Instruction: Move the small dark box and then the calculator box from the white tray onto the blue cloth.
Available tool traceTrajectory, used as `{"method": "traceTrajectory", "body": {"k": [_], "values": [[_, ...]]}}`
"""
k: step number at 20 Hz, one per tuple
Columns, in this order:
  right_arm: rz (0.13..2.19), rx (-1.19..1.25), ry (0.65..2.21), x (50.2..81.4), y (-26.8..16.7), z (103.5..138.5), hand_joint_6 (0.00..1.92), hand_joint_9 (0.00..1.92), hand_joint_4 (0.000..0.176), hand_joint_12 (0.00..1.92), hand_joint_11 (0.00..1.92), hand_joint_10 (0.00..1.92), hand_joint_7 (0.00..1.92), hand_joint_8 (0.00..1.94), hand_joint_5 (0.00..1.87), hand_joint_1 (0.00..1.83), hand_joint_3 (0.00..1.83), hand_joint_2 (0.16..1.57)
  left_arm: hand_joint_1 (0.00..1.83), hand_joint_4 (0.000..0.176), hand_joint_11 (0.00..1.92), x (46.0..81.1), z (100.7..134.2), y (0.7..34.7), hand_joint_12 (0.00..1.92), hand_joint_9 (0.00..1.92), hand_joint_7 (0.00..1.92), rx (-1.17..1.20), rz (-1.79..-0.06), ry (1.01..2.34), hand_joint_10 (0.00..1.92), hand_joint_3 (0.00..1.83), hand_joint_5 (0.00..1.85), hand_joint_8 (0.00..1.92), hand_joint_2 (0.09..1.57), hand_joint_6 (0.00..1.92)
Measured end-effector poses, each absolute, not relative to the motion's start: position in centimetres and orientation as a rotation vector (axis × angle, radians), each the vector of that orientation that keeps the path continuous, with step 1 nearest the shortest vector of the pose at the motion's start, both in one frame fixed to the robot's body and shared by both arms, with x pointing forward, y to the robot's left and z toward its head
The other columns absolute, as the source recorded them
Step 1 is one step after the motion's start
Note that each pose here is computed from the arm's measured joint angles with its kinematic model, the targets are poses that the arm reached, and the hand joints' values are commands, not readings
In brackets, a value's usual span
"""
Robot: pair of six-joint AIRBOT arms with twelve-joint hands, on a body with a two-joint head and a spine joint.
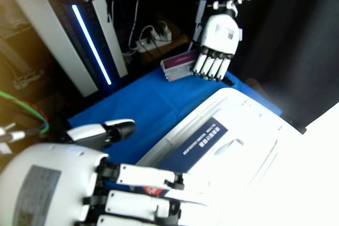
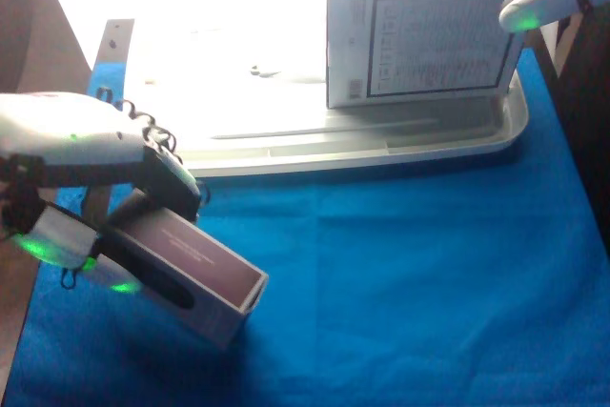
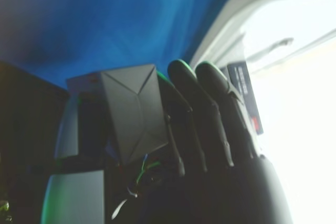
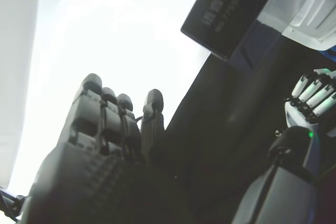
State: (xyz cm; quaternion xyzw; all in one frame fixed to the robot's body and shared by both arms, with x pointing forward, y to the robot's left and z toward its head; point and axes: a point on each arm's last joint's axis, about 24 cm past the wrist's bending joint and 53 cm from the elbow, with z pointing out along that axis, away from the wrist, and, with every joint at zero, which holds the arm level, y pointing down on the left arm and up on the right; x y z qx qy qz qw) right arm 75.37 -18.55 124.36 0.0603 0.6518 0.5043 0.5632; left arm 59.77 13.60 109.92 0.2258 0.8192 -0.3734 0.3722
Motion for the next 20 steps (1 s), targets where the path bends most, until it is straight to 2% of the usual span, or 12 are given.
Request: {"method": "traceTrajectory", "body": {"k": [2, 3, 6, 7, 8, 9, 10, 11, 13, 15, 16, 20], "values": [[1.188, 0.141, 1.534, 75.4, -18.5, 124.4, 0.01, 0.00, 0.000, 0.08, 0.01, 0.00, 0.03, 0.00, 0.41, 0.79, 0.00, 0.50, 1.20, 0.005, 0.25, 59.6, 109.7, 13.0, 1.35, 0.64, 0.90, 0.586, -0.972, 2.101, 0.94, 0.00, 0.92, 1.22, 1.15, 0.99], [1.188, 0.142, 1.534, 75.4, -18.5, 124.4, 0.00, 0.01, 0.000, 0.09, 0.02, 0.00, 0.04, 0.01, 0.41, 0.79, 0.00, 0.50, 1.20, 0.023, 0.22, 59.5, 109.5, 12.8, 1.33, 0.64, 0.91, 0.589, -0.975, 2.105, 0.88, 0.00, 0.94, 1.18, 1.15, 0.99], [1.186, 0.144, 1.536, 75.4, -18.6, 124.3, 0.00, 0.04, 0.000, 0.11, 0.06, 0.01, 0.07, 0.01, 0.41, 0.80, 0.00, 0.52, 1.19, 0.037, 0.18, 59.4, 109.0, 12.7, 1.31, 0.67, 0.91, 0.598, -0.970, 2.111, 0.78, 0.00, 0.93, 1.14, 1.14, 1.02], [1.186, 0.142, 1.536, 75.4, -18.5, 124.3, 0.00, 0.02, 0.000, 0.11, 0.04, 0.00, 0.05, 0.00, 0.41, 0.79, 0.00, 0.52, 1.06, 0.094, 0.16, 59.5, 109.1, 12.6, 1.28, 0.64, 0.86, 0.597, -0.972, 2.111, 0.72, 0.00, 0.95, 0.68, 1.13, 1.02], [1.187, 0.142, 1.535, 75.4, -18.5, 124.3, 0.00, 0.02, 0.000, 0.11, 0.04, 0.00, 0.05, 0.00, 0.40, 0.80, 0.00, 0.52, 1.02, 0.141, 0.17, 59.4, 109.0, 12.6, 1.26, 0.63, 0.91, 0.597, -0.972, 2.111, 0.65, 0.00, 0.94, 0.37, 1.12, 1.03], [1.186, 0.143, 1.536, 75.4, -18.5, 124.3, 0.00, 0.03, 0.000, 0.12, 0.05, 0.00, 0.06, 0.00, 0.40, 0.80, 0.00, 0.51, 1.01, 0.169, 0.18, 59.5, 109.0, 12.7, 1.24, 0.61, 0.91, 0.597, -0.969, 2.111, 0.53, 0.00, 0.94, 0.18, 1.12, 1.03], [1.186, 0.143, 1.536, 75.4, -18.5, 124.3, 0.00, 0.02, 0.000, 0.13, 0.05, 0.00, 0.05, 0.00, 0.40, 0.79, 0.00, 0.52, 0.97, 0.031, 0.18, 59.7, 109.0, 12.9, 1.23, 0.60, 0.90, 0.592, -0.962, 2.112, 0.45, 0.00, 0.84, 0.09, 1.02, 0.49], [1.187, 0.143, 1.536, 75.4, -18.5, 124.3, 0.00, 0.02, 0.000, 0.12, 0.02, 0.00, 0.07, 0.01, 0.39, 0.79, 0.00, 0.52, 0.95, 0.010, 0.17, 59.8, 109.0, 13.0, 1.13, 0.61, 0.87, 0.589, -0.957, 2.112, 0.33, 0.00, 0.82, 0.03, 0.96, 0.18], [1.186, 0.143, 1.536, 75.4, -18.5, 124.3, 0.00, 0.03, 0.000, 0.13, 0.02, 0.00, 0.08, 0.01, 0.39, 0.79, 0.00, 0.51, 0.93, 0.024, 0.17, 60.0, 108.9, 13.1, 1.01, 0.63, 0.77, 0.585, -0.948, 2.114, 0.12, 0.00, 0.75, 0.00, 0.89, 0.01], [1.186, 0.143, 1.536, 75.4, -18.5, 124.3, 0.00, 0.01, 0.000, 0.13, 0.00, 0.00, 0.06, 0.00, 0.37, 0.79, 0.00, 0.51, 0.88, 0.055, 0.13, 60.1, 109.0, 13.2, 0.94, 0.56, 0.67, 0.582, -0.946, 2.113, 0.04, 0.00, 0.63, 0.00, 0.87, 0.00], [1.187, 0.143, 1.536, 75.4, -18.5, 124.3, 0.00, 0.02, 0.000, 0.14, 0.01, 0.00, 0.06, 0.00, 0.37, 0.79, 0.00, 0.51, 0.86, 0.061, 0.10, 60.2, 108.9, 13.3, 0.92, 0.54, 0.64, 0.580, -0.941, 2.114, 0.02, 0.00, 0.59, 0.00, 0.85, 0.00], [1.187, 0.143, 1.536, 75.4, -18.5, 124.3, 0.00, 0.04, 0.000, 0.17, 0.05, 0.01, 0.07, 0.00, 0.37, 0.80, 0.00, 0.53, 0.70, 0.055, 0.07, 60.6, 109.0, 13.7, 0.68, 0.42, 0.47, 0.565, -0.932, 2.113, 0.00, 0.00, 0.43, 0.00, 0.78, 0.00]]}}
